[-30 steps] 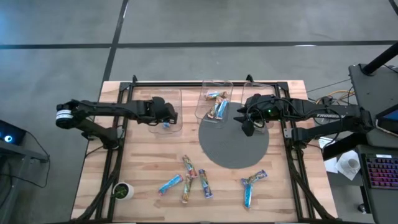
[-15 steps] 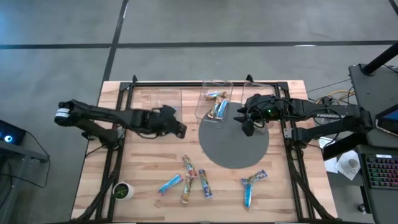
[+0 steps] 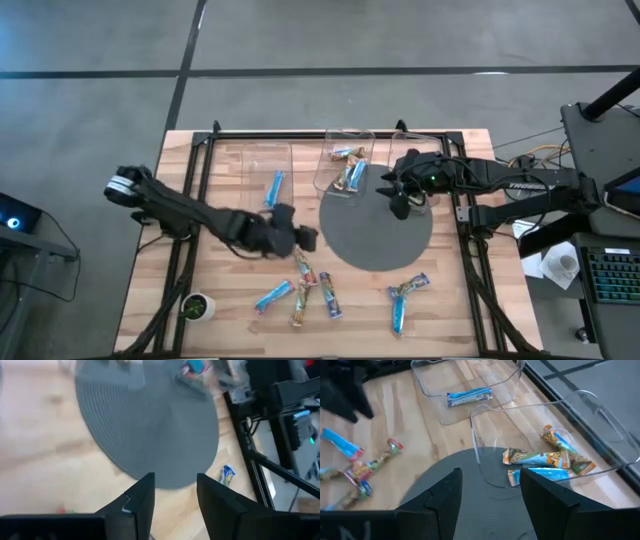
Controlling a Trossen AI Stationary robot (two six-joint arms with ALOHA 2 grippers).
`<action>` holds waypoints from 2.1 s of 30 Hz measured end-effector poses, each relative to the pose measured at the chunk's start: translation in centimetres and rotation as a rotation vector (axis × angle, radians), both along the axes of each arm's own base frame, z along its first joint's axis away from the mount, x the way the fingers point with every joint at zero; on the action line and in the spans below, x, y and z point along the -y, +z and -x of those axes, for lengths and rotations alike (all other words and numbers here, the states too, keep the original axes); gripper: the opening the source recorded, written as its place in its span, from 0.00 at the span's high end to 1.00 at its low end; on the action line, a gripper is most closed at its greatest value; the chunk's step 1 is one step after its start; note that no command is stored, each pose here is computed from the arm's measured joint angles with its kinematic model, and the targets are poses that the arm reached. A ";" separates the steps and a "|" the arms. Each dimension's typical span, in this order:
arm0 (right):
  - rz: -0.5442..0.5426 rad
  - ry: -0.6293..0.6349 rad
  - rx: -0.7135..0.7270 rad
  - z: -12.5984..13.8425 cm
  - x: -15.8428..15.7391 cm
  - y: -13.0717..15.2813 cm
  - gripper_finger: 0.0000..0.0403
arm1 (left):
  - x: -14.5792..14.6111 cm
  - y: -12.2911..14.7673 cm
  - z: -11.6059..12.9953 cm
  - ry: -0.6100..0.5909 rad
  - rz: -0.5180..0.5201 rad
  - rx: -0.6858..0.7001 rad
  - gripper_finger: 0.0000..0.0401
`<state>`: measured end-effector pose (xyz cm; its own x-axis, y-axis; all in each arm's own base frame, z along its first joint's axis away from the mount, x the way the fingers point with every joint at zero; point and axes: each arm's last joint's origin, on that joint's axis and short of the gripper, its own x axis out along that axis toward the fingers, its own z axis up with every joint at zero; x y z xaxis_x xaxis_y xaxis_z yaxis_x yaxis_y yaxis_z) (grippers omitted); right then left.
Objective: Pick and place Granola Bars by type
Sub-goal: Put the blue granola bar into the left transparent bin
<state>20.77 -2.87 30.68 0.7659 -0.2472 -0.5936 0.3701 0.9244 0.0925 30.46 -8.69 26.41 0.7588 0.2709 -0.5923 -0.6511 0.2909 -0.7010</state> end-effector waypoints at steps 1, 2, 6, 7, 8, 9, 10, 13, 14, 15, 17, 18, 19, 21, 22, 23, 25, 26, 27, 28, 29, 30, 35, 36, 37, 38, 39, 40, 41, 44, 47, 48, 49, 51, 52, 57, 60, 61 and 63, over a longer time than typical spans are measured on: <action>0.013 0.013 -0.008 0.0 0.0 0.0 0.53 | 0.8 -0.3 -0.5 0.014 0.010 0.005 0.68; 0.027 0.024 -0.023 0.1 0.0 -0.1 0.53 | 1.6 -0.5 -1.0 0.027 0.023 0.009 0.68; 0.079 0.083 -0.119 0.5 -0.1 -0.7 0.53 | 4.6 -1.1 -3.3 0.074 0.083 -0.031 0.68; 0.081 0.096 -0.147 0.7 -0.1 -0.9 0.53 | 5.2 -1.3 -3.8 0.094 0.097 -0.065 0.68; 0.085 0.107 -0.176 0.9 -0.1 -1.0 0.53 | 5.8 -1.4 -4.4 0.112 0.119 -0.102 0.68; 0.089 0.116 -0.200 1.0 -0.1 -1.2 0.53 | 6.3 -1.4 -4.9 0.126 0.145 -0.137 0.68; 0.094 0.126 -0.220 1.2 -0.2 -1.3 0.53 | 6.9 -1.3 -5.4 0.136 0.178 -0.179 0.68; 0.085 0.179 -0.231 1.2 -0.3 -1.4 0.53 | 8.4 -0.9 -6.9 0.146 0.266 -0.285 0.68; 0.076 0.201 -0.228 1.2 -0.3 -1.4 0.53 | 8.9 -0.9 -7.4 0.144 0.285 -0.306 0.68; 0.067 0.219 -0.224 1.2 -0.4 -1.4 0.53 | 9.3 -0.9 -7.9 0.140 0.294 -0.323 0.68; 0.070 0.235 -0.213 1.1 -0.4 -1.3 0.53 | 10.0 -0.9 -9.0 0.122 0.320 -0.333 0.68; 0.072 0.236 -0.203 1.0 -0.4 -1.3 0.53 | 10.3 -1.0 -9.4 0.109 0.342 -0.345 0.68; 0.072 0.234 -0.197 1.0 -0.4 -1.2 0.53 | 10.5 -1.1 -9.8 0.095 0.367 -0.359 0.68; 0.056 0.219 -0.192 0.9 -0.4 -1.3 0.53 | 11.0 -1.8 -10.5 0.075 0.409 -0.391 0.68; 0.049 0.214 -0.192 0.9 -0.4 -1.3 0.53 | 11.2 -2.3 -10.8 0.073 0.421 -0.407 0.68; 0.046 0.213 -0.193 0.9 -0.4 -1.3 0.53 | 11.4 -2.8 -11.0 0.071 0.436 -0.422 0.68; 0.054 0.223 -0.207 1.1 -0.4 -1.3 0.53 | 11.9 -3.9 -11.3 0.075 0.457 -0.451 0.68; 0.062 0.232 -0.214 1.2 -0.5 -1.4 0.53 | 12.0 -4.3 -11.5 0.077 0.472 -0.455 0.68; 0.070 0.238 -0.220 1.2 -0.4 -1.4 0.53 | 12.3 -4.7 -11.6 0.076 0.483 -0.453 0.68; 0.072 0.242 -0.224 1.2 -0.5 -1.4 0.53 | 12.4 -5.0 -11.7 0.077 0.492 -0.455 0.68; 0.074 0.243 -0.225 1.2 -0.4 -1.4 0.53 | 12.6 -5.4 -11.8 0.080 0.499 -0.461 0.68; 0.075 0.245 -0.226 1.2 -0.5 -1.4 0.53 | 12.8 -5.8 -11.9 0.078 0.505 -0.468 0.68; 0.085 0.256 -0.237 1.3 -0.5 -1.4 0.53 | 13.1 -7.5 -12.4 0.075 0.522 -0.490 0.68; 0.089 0.260 -0.237 1.3 -0.5 -1.4 0.53 | 13.1 -7.6 -12.5 0.077 0.520 -0.488 0.68; 0.091 0.262 -0.238 1.3 -0.5 -1.4 0.53 | 13.0 -7.8 -12.6 0.082 0.514 -0.486 0.68; 0.092 0.262 -0.238 1.3 -0.5 -1.4 0.53 | 12.9 -7.9 -12.6 0.086 0.507 -0.485 0.68; 0.093 0.264 -0.238 1.3 -0.5 -1.4 0.53 | 12.9 -8.3 -12.7 0.094 0.495 -0.484 0.68; 0.095 0.265 -0.239 1.3 -0.5 -1.4 0.53 | 12.8 -8.6 -12.8 0.101 0.482 -0.484 0.68; 0.096 0.265 -0.238 1.3 -0.5 -1.4 0.53 | 12.8 -8.9 -12.9 0.109 0.471 -0.483 0.68; 0.104 0.272 -0.240 1.3 -0.5 -1.4 0.53 | 12.5 -9.4 -13.2 0.126 0.453 -0.475 0.68; 0.110 0.275 -0.242 1.3 -0.4 -1.4 0.53 | 12.3 -9.7 -13.4 0.118 0.443 -0.478 0.70; 0.110 0.275 -0.242 1.3 -0.4 -1.4 0.53 | 12.3 -9.7 -13.4 0.116 0.437 -0.478 0.71; 0.110 0.275 -0.241 1.3 -0.4 -1.4 0.53 | 12.3 -9.8 -13.3 0.116 0.436 -0.480 0.74; 0.113 0.277 -0.241 1.3 -0.4 -1.4 0.53 | 12.2 -9.8 -13.3 0.118 0.435 -0.483 0.79; 0.114 0.278 -0.240 1.3 -0.4 -1.4 0.53 | 12.1 -9.7 -13.3 0.119 0.435 -0.482 0.83; 0.134 0.289 -0.218 1.1 -0.4 -1.2 0.53 | 11.3 -7.1 -12.7 0.159 0.381 -0.420 0.95; 0.150 0.298 -0.206 1.0 -0.4 -1.1 0.53 | 10.4 -3.8 -11.5 0.231 0.305 -0.337 0.96; 0.154 0.300 -0.202 1.0 -0.4 -1.1 0.53 | 9.9 -2.7 -11.0 0.261 0.275 -0.314 0.96; 0.161 0.300 -0.193 0.9 -0.3 -1.0 0.53 | 8.9 -0.5 -9.5 0.334 0.192 -0.282 0.95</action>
